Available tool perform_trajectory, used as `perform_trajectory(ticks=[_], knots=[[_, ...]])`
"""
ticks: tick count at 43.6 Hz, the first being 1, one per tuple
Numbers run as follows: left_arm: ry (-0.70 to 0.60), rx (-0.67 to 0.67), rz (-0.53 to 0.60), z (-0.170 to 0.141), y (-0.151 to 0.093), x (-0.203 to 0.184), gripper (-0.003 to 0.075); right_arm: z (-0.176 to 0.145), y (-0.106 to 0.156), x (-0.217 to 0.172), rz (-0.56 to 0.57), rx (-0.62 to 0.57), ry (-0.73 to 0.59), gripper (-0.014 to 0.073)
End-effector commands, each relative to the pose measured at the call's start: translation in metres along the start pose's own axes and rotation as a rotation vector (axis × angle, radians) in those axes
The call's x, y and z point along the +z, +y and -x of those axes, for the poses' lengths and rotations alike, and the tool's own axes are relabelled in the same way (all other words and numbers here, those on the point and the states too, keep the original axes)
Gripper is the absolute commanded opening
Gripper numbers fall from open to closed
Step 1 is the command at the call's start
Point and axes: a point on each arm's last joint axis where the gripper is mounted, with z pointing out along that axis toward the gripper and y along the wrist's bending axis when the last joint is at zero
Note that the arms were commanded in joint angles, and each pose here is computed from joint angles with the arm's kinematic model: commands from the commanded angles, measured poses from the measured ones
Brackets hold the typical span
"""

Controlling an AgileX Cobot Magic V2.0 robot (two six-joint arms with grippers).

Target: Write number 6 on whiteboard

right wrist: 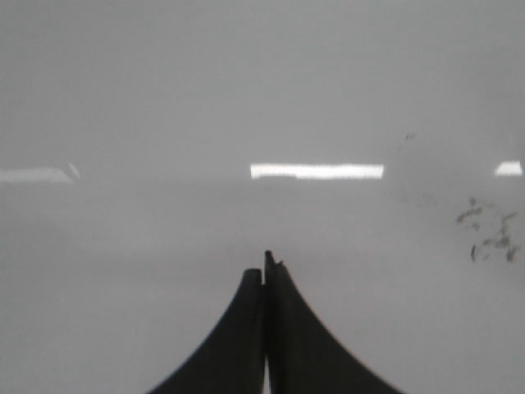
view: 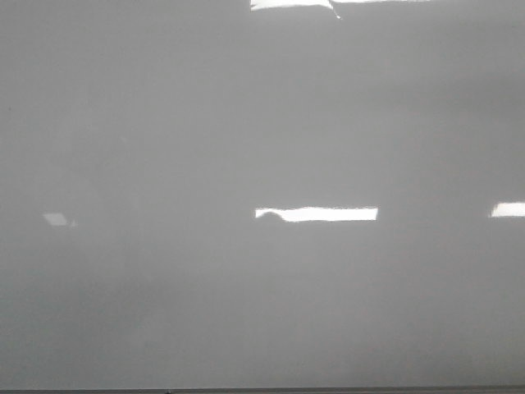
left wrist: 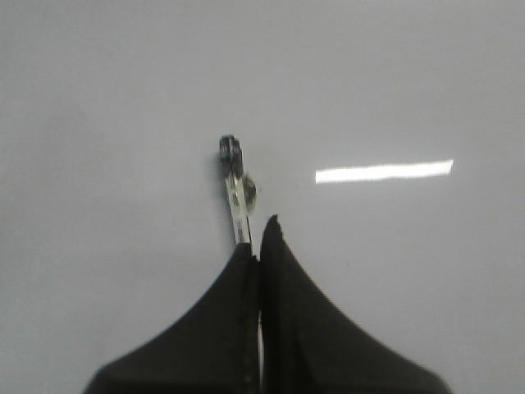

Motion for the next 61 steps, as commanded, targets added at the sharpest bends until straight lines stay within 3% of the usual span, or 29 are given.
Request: perform_trajectory(ticks=[1,15,19,23,29,31,35,45,61], knots=[[0.013,-0.027,-0.026,0.005,-0.002,0.013,-0.002,0.004,-0.001,0.018,-0.01,-0.011,0.017,-0.0068],[0.152,-0.05,-0.049,-0.008,-0.005,0.046,-0.002,-0.017,0.001,0.061,0.001,-0.008,0.21,-0.006],[0.177,-0.05,-0.05,-0.01,-0.005,0.054,0.0003,-0.017,0.007,0.06,0.038,-0.025,0.222,-0.0001],[0.2,-0.051,-0.051,-0.012,-0.005,0.062,0.0133,-0.018,0.013,0.06,0.08,-0.039,0.227,0.0167],[0.216,-0.051,-0.051,-0.013,-0.006,0.074,0.0431,-0.02,0.018,0.059,0.109,-0.049,0.247,0.047],[0.224,-0.051,-0.051,-0.014,-0.006,0.079,0.053,-0.021,0.018,0.058,0.108,-0.049,0.254,0.0524],[0.245,-0.052,-0.051,-0.017,-0.006,0.089,0.0622,-0.021,0.018,0.058,0.108,-0.05,0.258,0.0585],[0.272,-0.144,0.005,-0.019,0.002,0.123,0.0635,-0.021,0.018,0.058,0.108,-0.05,0.256,0.0582],[0.338,-0.175,0.083,-0.021,0.024,0.183,0.0615,-0.019,0.018,0.059,0.109,-0.049,0.241,0.0582]])
